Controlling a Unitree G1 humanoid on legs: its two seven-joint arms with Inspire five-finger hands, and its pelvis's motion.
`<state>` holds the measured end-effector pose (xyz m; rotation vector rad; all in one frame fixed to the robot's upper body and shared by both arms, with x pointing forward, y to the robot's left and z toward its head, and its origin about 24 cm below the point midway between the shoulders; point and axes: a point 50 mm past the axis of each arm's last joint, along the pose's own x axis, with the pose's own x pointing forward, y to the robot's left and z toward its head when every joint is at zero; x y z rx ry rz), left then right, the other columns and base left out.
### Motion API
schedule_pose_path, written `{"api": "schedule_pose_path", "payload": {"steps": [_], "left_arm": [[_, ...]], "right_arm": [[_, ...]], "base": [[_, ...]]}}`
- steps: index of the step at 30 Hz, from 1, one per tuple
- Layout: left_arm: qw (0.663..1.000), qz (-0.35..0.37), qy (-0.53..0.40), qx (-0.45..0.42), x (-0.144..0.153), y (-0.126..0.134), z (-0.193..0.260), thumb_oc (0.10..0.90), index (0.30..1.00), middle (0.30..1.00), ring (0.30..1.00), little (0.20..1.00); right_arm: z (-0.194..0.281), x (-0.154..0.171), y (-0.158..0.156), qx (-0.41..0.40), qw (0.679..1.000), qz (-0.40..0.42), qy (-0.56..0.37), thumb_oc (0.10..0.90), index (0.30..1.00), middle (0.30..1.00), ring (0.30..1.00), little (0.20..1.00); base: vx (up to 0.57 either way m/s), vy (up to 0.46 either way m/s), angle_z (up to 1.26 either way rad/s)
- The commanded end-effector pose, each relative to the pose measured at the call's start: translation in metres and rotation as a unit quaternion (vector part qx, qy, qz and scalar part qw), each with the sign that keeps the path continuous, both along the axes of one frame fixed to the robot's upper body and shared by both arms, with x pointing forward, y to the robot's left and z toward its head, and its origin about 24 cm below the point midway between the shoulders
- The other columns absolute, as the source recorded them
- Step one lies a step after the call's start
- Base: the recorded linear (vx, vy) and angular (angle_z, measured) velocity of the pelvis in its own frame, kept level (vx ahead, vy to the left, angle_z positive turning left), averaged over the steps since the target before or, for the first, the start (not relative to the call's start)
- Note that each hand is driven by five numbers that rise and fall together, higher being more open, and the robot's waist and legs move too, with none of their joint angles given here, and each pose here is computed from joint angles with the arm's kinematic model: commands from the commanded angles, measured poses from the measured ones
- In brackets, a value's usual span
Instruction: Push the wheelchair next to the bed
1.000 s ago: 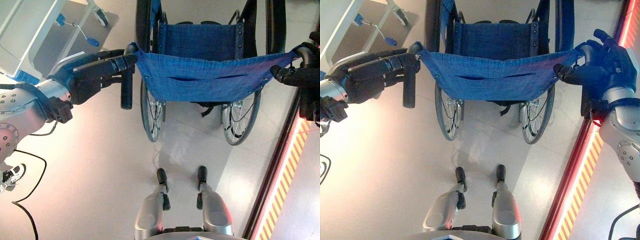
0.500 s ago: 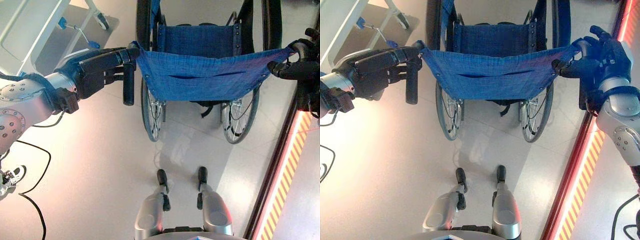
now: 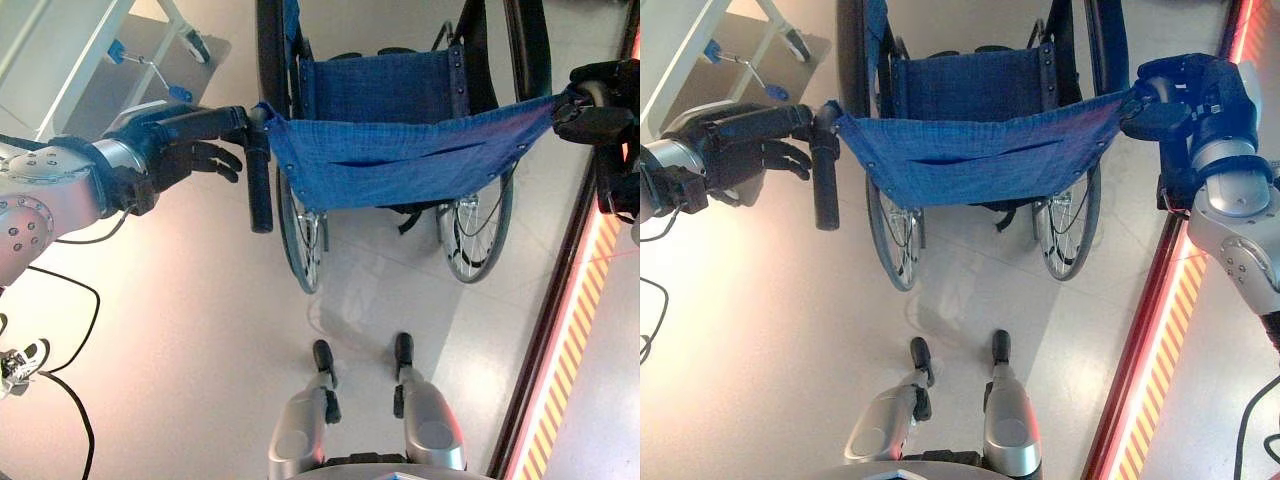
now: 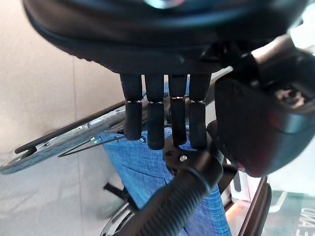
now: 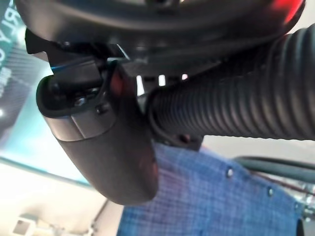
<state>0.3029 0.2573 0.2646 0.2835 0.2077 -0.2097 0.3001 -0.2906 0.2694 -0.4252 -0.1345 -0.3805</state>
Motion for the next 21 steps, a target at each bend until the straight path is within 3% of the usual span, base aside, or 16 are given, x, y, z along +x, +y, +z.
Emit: {"api": "schedule_pose_path", "payload": {"steps": [1, 13, 15, 16, 21], "left_arm": [[0.989, -0.135, 0.056, 0.009, -0.013, -0.041, -0.021, 0.400, 0.300, 0.300, 0.300, 0.300], [0.988, -0.148, 0.048, 0.011, -0.014, -0.045, -0.019, 0.400, 0.300, 0.300, 0.300, 0.300], [0.989, -0.142, 0.037, 0.007, -0.013, -0.045, -0.017, 0.562, 0.542, 0.542, 0.542, 0.542], [0.991, -0.129, 0.020, -0.002, -0.012, -0.044, -0.014, 0.800, 0.900, 0.900, 0.900, 0.900], [0.994, -0.088, -0.046, -0.043, -0.010, -0.041, -0.002, 0.800, 0.900, 0.900, 0.900, 0.900]], "right_arm": [[0.001, 0.005, 0.019, 0.042, 0.998, 0.050, -0.015, 0.400, 0.300, 0.300, 0.300, 0.300], [0.001, 0.005, 0.021, 0.039, 0.998, 0.057, -0.013, 0.400, 0.300, 0.300, 0.300, 0.300], [-0.001, 0.005, 0.020, 0.040, 0.998, 0.056, -0.012, 0.400, 0.300, 0.300, 0.300, 0.300], [-0.002, 0.004, 0.019, 0.041, 0.998, 0.056, -0.011, 0.400, 0.300, 0.300, 0.300, 0.300], [-0.004, 0.003, 0.018, 0.043, 0.998, 0.054, -0.011, 0.400, 0.300, 0.300, 0.300, 0.300]], "base": [[0.00, 0.000, 0.00], [0.00, -0.001, 0.01], [0.00, 0.000, 0.00], [0.00, 0.000, 0.00], [0.00, 0.000, 0.00]]}}
